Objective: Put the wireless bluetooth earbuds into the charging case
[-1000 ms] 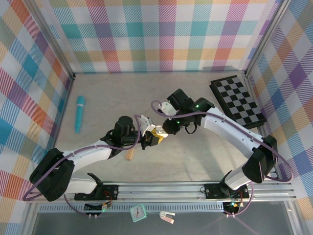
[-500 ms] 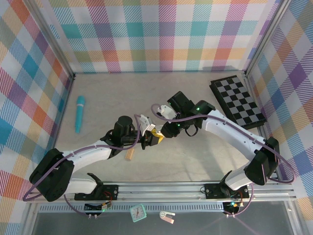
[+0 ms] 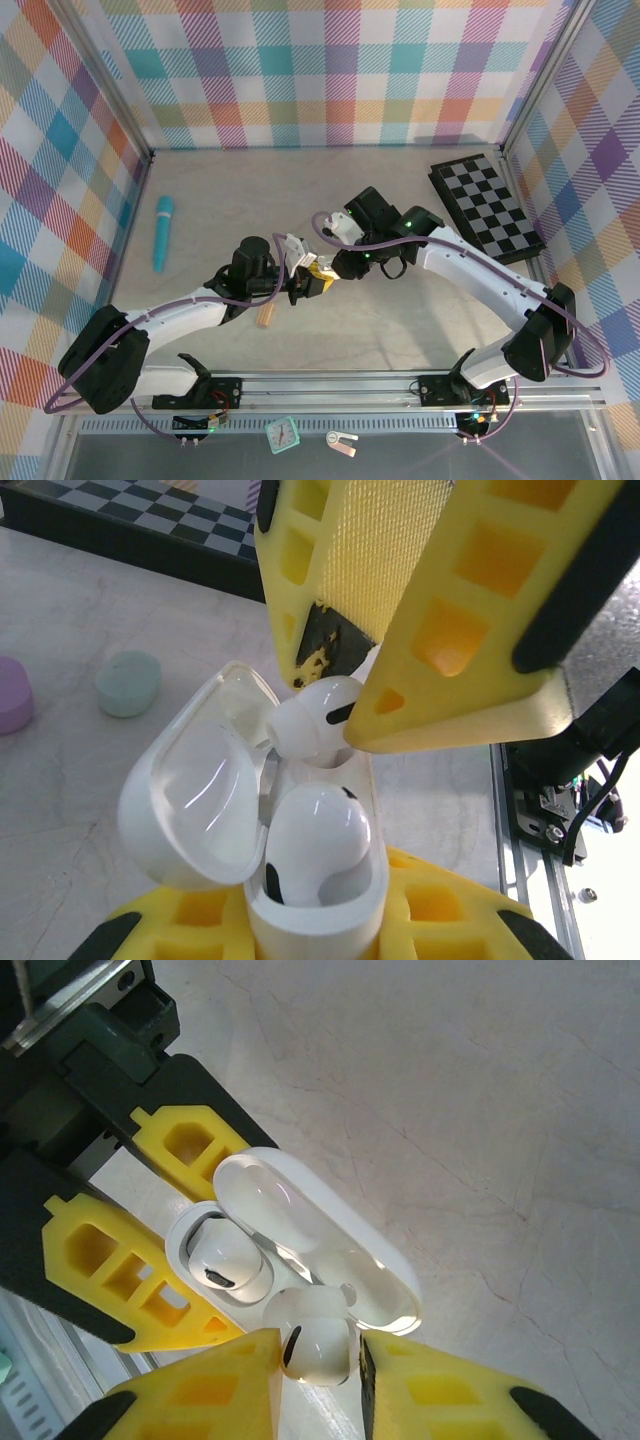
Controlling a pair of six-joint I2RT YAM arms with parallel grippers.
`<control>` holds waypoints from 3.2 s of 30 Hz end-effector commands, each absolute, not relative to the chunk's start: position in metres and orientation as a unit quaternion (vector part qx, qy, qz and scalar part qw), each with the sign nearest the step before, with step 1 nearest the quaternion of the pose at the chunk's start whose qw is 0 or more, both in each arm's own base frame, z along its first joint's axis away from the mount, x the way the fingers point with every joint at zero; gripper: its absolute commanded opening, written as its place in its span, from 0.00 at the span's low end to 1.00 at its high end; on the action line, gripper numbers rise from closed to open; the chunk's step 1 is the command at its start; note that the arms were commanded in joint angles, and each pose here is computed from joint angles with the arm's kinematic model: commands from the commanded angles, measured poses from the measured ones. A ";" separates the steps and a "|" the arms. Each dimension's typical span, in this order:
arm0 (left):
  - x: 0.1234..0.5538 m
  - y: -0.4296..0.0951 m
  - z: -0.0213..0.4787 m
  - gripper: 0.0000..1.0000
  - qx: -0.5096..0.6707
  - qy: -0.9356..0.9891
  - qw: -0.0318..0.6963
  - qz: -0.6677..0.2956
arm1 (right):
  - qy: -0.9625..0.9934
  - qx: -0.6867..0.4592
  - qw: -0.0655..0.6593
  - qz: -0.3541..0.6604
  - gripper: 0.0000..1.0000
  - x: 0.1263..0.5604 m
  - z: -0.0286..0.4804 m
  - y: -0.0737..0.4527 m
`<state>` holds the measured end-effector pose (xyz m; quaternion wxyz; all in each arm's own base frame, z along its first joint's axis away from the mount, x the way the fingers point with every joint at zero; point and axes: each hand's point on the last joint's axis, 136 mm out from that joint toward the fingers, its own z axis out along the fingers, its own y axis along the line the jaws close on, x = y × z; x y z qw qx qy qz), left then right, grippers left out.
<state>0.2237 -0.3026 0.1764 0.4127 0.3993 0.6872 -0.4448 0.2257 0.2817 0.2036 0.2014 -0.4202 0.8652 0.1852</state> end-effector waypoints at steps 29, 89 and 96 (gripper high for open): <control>0.204 -0.309 0.222 0.11 0.435 0.618 0.422 -0.501 | 0.750 -0.536 0.242 0.302 0.20 0.194 0.221 0.293; 0.216 -0.303 0.227 0.11 0.447 0.599 0.489 -0.451 | 0.845 -0.385 0.258 0.267 0.70 0.228 0.268 0.262; 0.205 -0.306 0.230 0.11 0.469 0.579 0.478 -0.466 | 0.702 -0.582 0.311 0.270 0.76 0.191 0.271 0.263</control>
